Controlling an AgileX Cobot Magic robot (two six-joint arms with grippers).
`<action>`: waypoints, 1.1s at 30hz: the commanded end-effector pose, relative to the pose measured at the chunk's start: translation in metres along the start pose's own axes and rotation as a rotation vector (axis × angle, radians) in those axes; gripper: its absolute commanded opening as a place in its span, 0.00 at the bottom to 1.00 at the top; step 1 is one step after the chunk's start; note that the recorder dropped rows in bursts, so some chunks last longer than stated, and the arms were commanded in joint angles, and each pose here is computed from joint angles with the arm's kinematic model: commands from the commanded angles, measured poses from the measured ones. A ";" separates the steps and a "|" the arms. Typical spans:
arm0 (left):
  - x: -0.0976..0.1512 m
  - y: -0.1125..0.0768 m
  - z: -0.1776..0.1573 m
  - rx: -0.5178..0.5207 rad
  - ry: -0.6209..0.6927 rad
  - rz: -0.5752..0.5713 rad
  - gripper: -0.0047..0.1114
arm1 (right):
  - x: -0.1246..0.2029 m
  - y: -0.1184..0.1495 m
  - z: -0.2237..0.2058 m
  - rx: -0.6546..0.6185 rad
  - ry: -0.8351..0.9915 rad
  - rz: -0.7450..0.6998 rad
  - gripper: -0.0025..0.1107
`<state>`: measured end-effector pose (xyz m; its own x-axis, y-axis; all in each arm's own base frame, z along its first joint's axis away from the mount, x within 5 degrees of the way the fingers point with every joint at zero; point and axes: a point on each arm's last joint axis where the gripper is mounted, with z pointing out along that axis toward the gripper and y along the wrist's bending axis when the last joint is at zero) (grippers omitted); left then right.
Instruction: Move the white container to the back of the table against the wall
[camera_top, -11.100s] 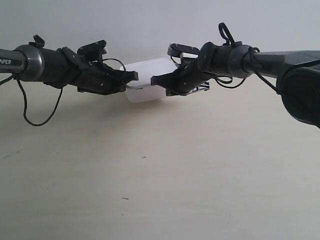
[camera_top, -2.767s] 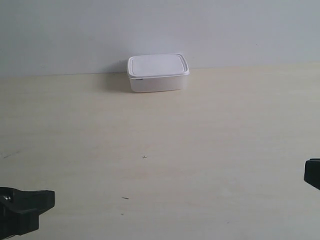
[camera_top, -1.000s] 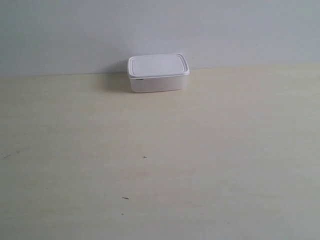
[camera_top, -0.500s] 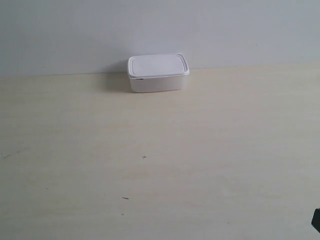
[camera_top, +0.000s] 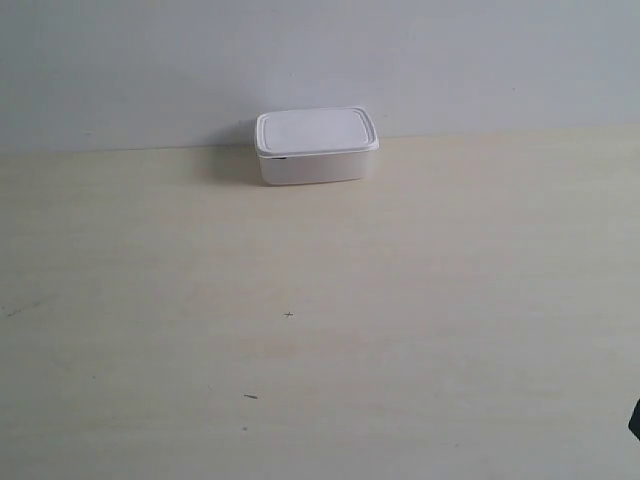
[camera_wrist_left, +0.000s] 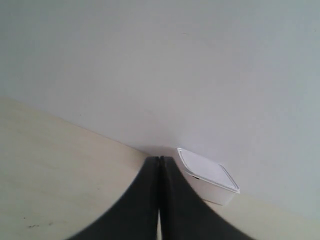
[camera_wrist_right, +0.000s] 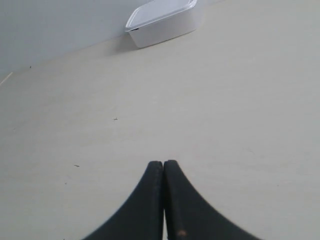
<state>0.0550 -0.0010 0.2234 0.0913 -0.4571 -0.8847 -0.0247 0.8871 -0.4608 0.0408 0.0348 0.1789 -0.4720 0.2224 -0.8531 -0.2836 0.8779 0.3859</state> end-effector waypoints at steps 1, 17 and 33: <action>0.001 0.000 -0.001 0.002 -0.002 0.008 0.04 | 0.000 -0.001 0.000 0.004 -0.015 0.014 0.02; 0.001 -0.001 -0.001 0.008 0.006 0.008 0.04 | -0.016 -0.007 -0.001 0.071 -0.186 -0.029 0.02; 0.044 -0.001 -0.009 0.128 0.429 0.395 0.04 | -0.027 -0.018 -0.006 0.256 -0.278 -0.386 0.02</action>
<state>0.0478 -0.0328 0.1838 -0.3627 -0.1494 -0.9199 0.2183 0.9460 -0.2397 0.0541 0.0110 0.1983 -0.1280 -0.0517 -0.9904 -0.1678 0.9854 -0.0298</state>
